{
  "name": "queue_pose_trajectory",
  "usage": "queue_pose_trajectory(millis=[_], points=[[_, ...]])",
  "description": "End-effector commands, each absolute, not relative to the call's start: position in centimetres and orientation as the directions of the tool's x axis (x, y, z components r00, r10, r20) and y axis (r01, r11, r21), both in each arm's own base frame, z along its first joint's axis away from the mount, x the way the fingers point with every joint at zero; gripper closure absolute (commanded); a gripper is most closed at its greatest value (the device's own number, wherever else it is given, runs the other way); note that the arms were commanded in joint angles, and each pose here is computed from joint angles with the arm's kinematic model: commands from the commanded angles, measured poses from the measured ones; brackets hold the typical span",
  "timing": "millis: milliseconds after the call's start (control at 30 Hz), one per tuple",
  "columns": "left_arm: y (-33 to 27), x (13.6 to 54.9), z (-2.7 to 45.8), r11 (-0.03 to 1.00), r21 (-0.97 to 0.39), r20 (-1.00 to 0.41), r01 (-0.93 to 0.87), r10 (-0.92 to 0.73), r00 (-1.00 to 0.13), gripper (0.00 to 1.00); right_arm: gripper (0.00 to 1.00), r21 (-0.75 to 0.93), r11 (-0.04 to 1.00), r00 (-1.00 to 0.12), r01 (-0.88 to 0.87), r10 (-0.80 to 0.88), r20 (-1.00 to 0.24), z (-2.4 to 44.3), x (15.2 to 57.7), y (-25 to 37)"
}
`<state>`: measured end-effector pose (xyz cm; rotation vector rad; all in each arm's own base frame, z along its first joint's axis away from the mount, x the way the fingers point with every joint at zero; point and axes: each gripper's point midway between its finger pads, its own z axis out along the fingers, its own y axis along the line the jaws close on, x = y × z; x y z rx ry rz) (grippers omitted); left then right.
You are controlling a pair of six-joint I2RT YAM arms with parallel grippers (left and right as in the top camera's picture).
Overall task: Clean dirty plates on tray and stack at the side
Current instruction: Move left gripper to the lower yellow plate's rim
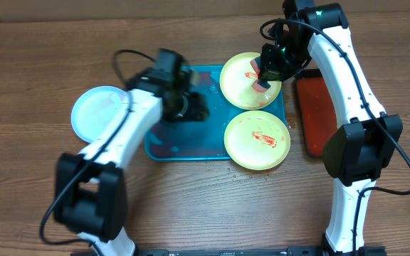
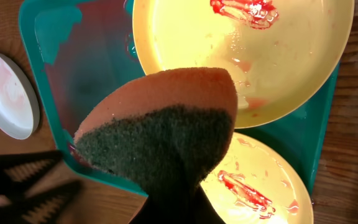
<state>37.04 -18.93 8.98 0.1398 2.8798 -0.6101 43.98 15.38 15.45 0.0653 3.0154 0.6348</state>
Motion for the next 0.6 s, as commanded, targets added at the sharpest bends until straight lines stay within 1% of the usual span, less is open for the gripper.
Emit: queue_pose_trajectory(millis=[0,100,233,333,500,567], points=[[-22.4,35.4,6.3,0.886,-0.446,-0.097,0.131,0.098,-0.990,0.34,0.96,0.434,0.901,-0.993,-0.017,0.035,-0.112,18.2,43.7,15.7],[-24.4,33.8,4.7,0.850,-0.513,-0.008,0.120,0.135,-0.991,0.35,0.96,0.434,0.901,-0.993,-0.016,0.035,-0.111,18.2,43.6,15.7],[-25.4,32.7,2.9,0.839,-0.535,0.060,0.102,0.158,-0.986,0.36,0.96,0.434,0.901,-0.993,-0.020,0.032,-0.112,18.2,43.6,15.7],[-25.6,32.6,2.6,0.833,-0.544,0.065,0.100,0.161,-0.985,0.39,0.96,0.434,0.901,-0.993,-0.020,0.032,-0.112,18.2,43.6,15.7],[-25.8,33.0,2.6,0.833,-0.542,0.045,0.110,0.159,-0.986,0.51,0.96,0.434,0.901,-0.993,-0.021,0.032,-0.113,18.2,43.7,15.7],[-25.8,32.9,2.2,0.851,-0.515,0.051,0.099,0.146,-0.988,0.54,0.96,0.433,0.901,-0.993,-0.024,0.029,-0.114,18.2,43.7,15.7]])
